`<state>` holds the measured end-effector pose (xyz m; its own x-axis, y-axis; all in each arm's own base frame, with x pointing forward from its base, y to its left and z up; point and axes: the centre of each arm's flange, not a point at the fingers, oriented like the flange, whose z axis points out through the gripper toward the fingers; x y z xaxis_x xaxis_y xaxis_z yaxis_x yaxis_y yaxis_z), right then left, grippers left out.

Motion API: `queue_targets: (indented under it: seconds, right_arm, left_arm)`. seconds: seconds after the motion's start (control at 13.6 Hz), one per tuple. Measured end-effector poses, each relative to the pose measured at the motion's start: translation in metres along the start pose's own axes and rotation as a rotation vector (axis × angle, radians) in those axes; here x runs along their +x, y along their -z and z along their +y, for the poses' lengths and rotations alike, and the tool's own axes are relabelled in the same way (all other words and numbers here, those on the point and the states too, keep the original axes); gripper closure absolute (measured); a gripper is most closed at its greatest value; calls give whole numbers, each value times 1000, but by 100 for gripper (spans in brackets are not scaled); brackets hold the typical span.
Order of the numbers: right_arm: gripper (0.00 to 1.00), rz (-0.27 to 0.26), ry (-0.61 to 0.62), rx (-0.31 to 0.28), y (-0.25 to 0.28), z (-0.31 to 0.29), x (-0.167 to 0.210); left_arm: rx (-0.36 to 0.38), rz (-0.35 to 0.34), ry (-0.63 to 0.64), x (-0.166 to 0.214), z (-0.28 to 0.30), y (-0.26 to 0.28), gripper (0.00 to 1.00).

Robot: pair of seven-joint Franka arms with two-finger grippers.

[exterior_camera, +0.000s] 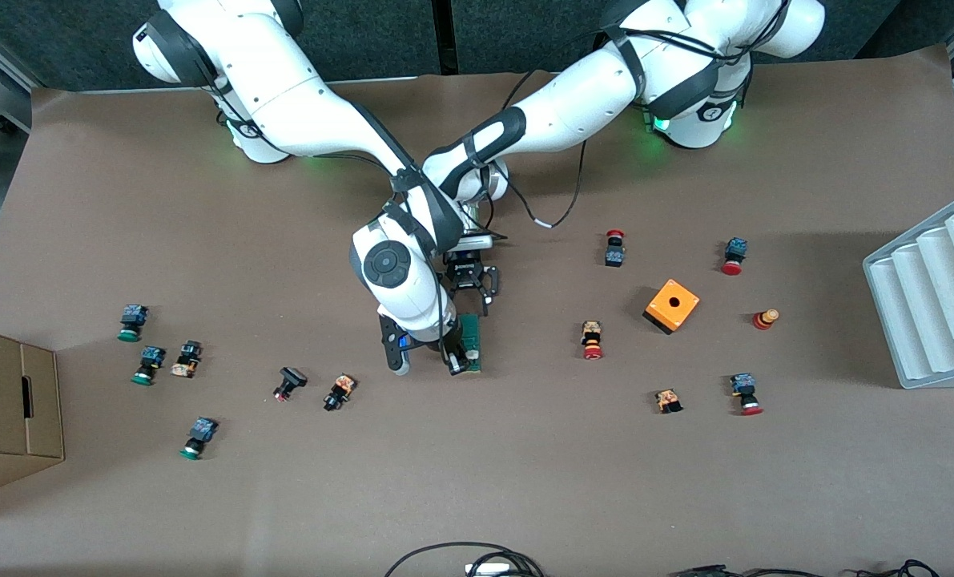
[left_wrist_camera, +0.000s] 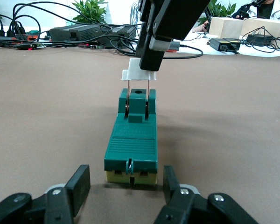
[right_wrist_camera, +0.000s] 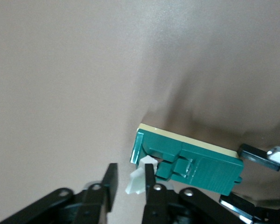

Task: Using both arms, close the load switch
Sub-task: 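Press the handle fully down into the contacts with the right gripper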

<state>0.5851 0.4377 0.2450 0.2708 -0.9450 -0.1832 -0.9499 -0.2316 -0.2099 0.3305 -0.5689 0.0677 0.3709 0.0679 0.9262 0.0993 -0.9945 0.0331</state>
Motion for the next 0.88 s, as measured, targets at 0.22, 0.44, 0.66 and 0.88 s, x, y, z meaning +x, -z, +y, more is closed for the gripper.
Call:
queue_targets:
  seconds: [0.22, 0.44, 0.66, 0.88]
  right_arm:
    - [63, 0, -2, 2, -1, -2, 1]
    - [65, 0, -2, 4, -3, -4, 1]
    - [70, 1, -3, 5, -7, -5, 2]
    - [72, 2, -4, 4, -9, -6, 3]
  left_arm:
    - [0, 0, 0, 0, 0, 0, 29]
    - [0, 0, 0, 0, 0, 0, 29]
    - [0, 0, 0, 0, 0, 0, 29]
    - [0, 0, 0, 0, 0, 0, 29]
